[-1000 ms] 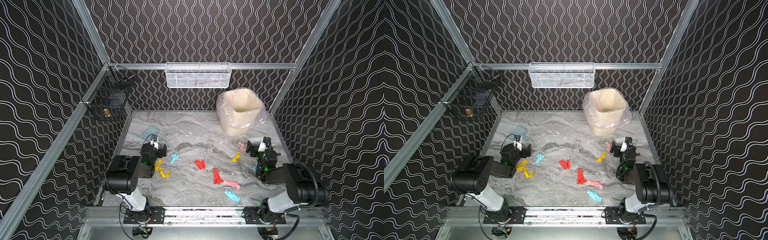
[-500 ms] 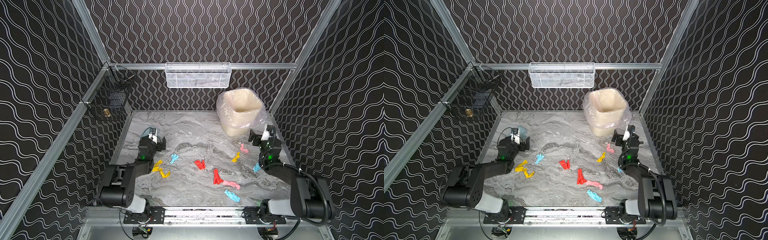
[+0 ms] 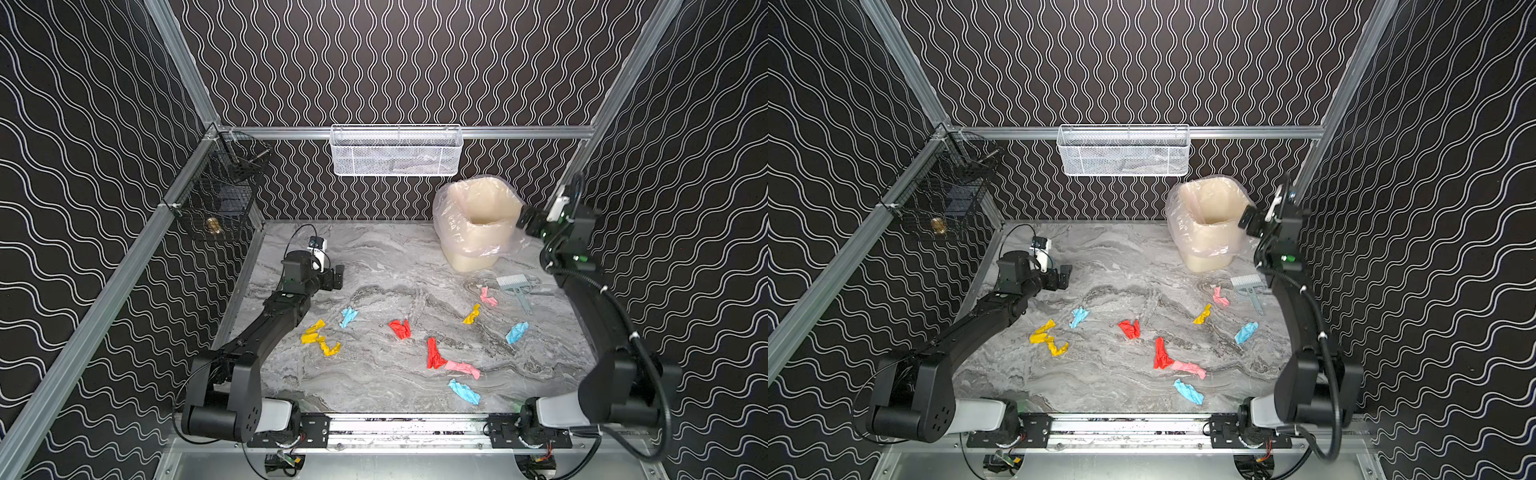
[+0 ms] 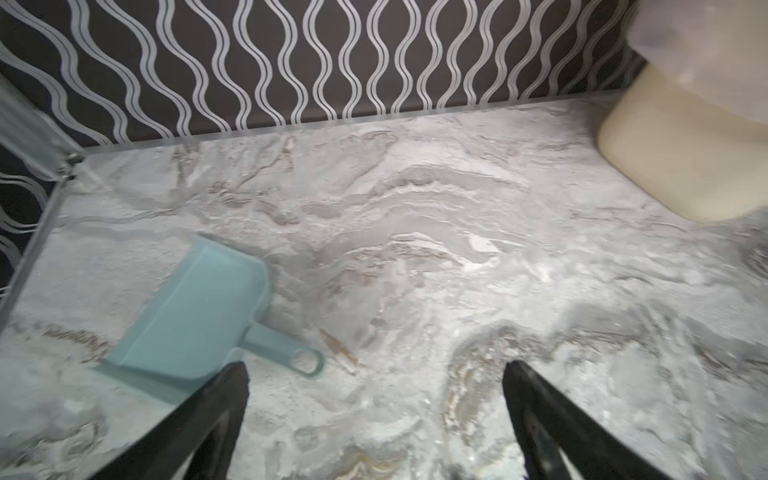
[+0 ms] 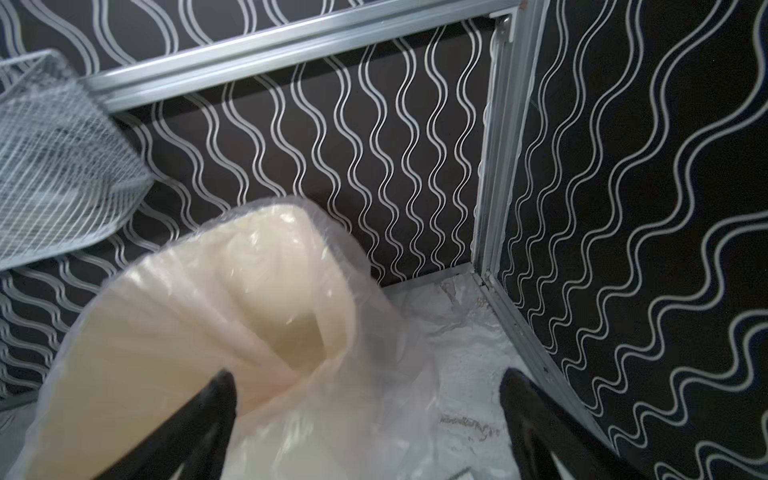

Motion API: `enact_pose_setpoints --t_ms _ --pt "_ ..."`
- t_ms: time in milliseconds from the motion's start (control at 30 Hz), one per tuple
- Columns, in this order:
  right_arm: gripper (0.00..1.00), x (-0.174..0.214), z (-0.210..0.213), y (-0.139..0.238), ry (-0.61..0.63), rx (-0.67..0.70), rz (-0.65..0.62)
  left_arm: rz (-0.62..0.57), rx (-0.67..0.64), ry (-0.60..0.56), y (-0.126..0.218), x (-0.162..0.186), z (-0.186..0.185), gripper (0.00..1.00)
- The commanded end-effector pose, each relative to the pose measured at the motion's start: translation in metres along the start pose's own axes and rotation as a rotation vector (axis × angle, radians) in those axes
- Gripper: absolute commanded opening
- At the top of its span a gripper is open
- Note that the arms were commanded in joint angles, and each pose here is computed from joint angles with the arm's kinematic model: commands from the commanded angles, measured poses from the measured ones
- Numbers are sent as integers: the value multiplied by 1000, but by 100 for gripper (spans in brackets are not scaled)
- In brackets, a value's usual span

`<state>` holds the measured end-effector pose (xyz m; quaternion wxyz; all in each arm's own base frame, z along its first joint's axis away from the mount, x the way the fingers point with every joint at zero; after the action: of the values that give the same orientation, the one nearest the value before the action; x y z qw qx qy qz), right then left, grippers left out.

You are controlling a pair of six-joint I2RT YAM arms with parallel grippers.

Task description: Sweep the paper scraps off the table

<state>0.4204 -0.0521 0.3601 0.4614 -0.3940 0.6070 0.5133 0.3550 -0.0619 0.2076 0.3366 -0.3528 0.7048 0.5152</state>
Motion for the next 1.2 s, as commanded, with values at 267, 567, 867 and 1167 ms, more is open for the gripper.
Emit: enact_pose_setpoints --t_ms 267,567,867,1167 --pt "98 7 -14 -71 -188 -319 297 99 144 69 -16 -7 -44 99" --pt "87 42 -6 -97 -222 -385 415 126 170 62 -21 -2 -55 99" --pt "63 50 -2 -100 -211 -429 459 134 171 65 -21 0 -56 99" --pt "48 53 7 -107 -204 -457 509 151 171 65 -21 3 -56 99"
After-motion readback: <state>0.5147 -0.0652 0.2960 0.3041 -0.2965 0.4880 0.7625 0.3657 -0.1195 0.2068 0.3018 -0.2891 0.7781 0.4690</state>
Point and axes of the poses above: each gripper's point midway between its finger pads, its own y axis back along the fingers, its own z axis along the line the jaws close on, x = y × z, the point moved 7 cm from there along y, back along the fingers, and after that the axes turned 13 degrees about y, right-handed, at the moved point
